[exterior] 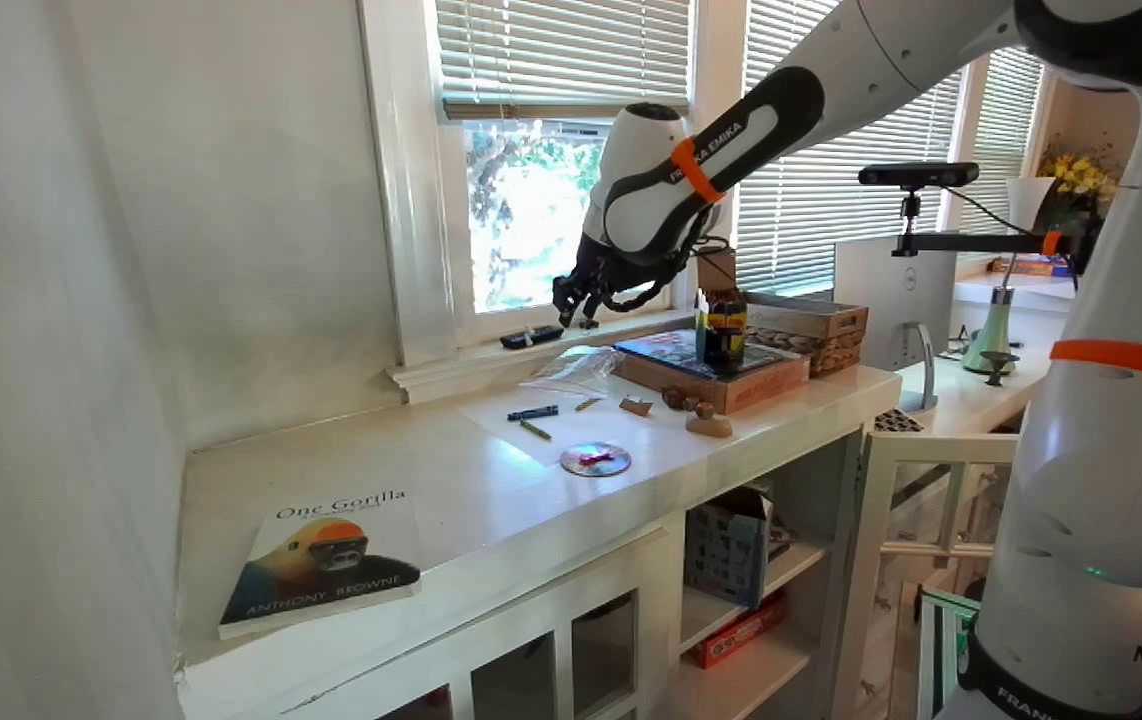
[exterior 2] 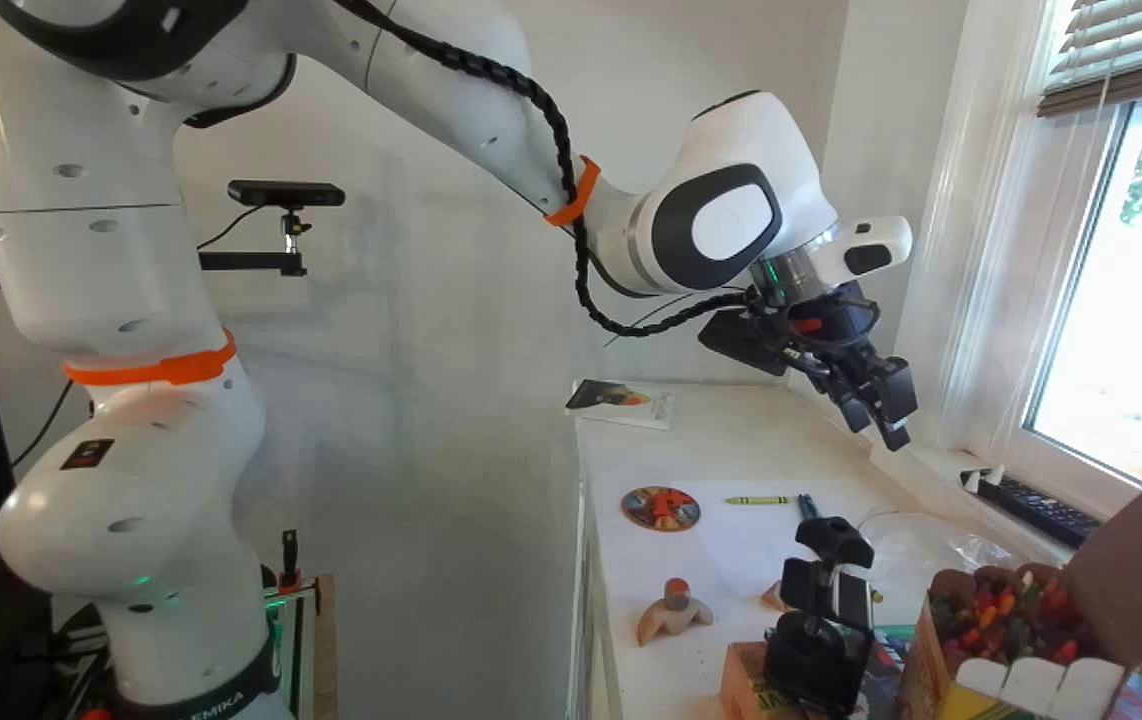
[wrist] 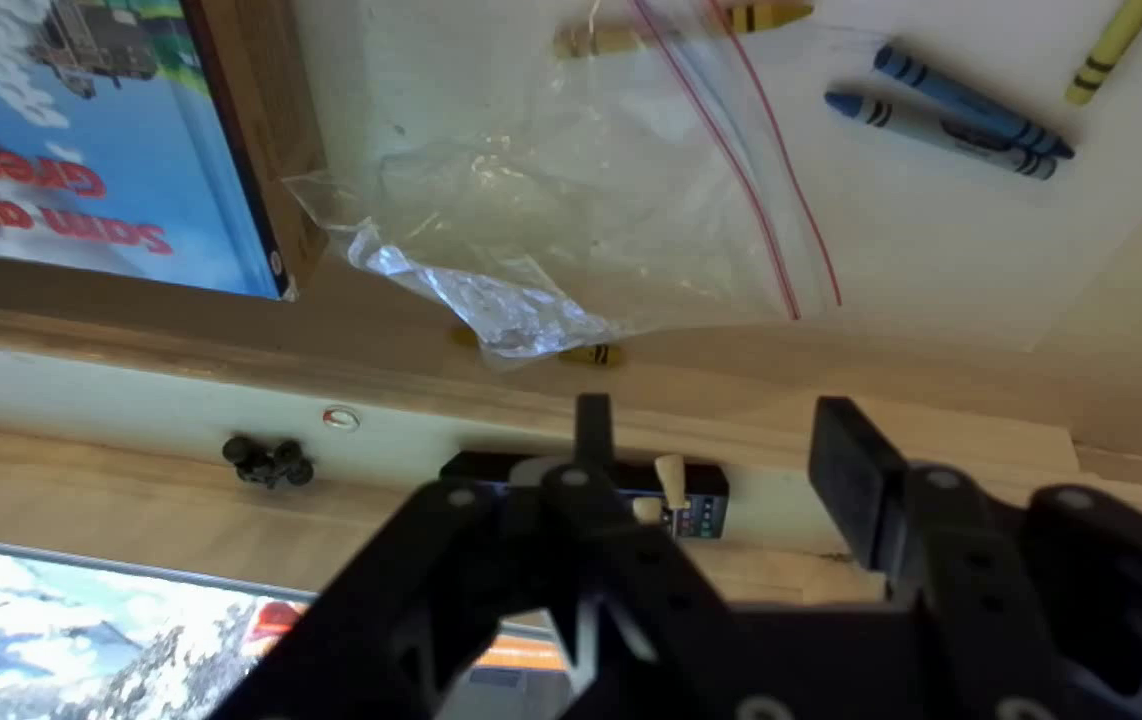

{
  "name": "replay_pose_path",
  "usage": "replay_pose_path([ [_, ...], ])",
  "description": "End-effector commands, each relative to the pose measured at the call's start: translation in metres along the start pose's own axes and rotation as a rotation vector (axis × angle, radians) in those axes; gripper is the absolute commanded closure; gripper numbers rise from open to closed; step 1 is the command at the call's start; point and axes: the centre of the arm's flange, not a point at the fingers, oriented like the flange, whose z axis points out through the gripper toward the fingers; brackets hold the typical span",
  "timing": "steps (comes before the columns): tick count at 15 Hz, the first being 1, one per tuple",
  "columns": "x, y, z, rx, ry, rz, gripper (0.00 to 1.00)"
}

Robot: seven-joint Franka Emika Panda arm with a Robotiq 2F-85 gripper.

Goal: Open the kittens

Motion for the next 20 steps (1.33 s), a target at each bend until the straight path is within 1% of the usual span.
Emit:
replay_pose_path([
  [1, 0.008, -0.009, -0.035, -0.024, 0.046, 0.028, 0.14],
  [2, 0.012, -0.011, -0.049, -0.020, 0.055, 0.052, 0.05],
  [3, 0.016, -0.013, -0.062, -0.015, 0.061, 0.079, 0.01],
  [4, 0.020, -0.014, -0.076, -0.016, 0.058, 0.110, 0.00],
  [7, 0.030, -0.016, -0.113, -0.022, 0.033, 0.148, 0.00],
  [8, 0.034, -0.016, -0.125, -0.043, 0.025, 0.159, 0.00],
  [9, 0.038, -0.015, -0.140, -0.042, 0.016, 0.176, 0.00],
  [10, 0.042, -0.015, -0.148, -0.058, -0.003, 0.192, 0.00],
  [11, 0.044, -0.013, -0.161, -0.036, -0.029, 0.194, 0.00],
  [16, 0.057, -0.003, -0.197, -0.025, -0.177, 0.233, 0.00],
  [18, 0.062, 0.004, -0.206, 0.023, -0.257, 0.231, 0.00],
  [20, 0.070, 0.011, -0.209, 0.106, -0.334, 0.217, 0.00],
])
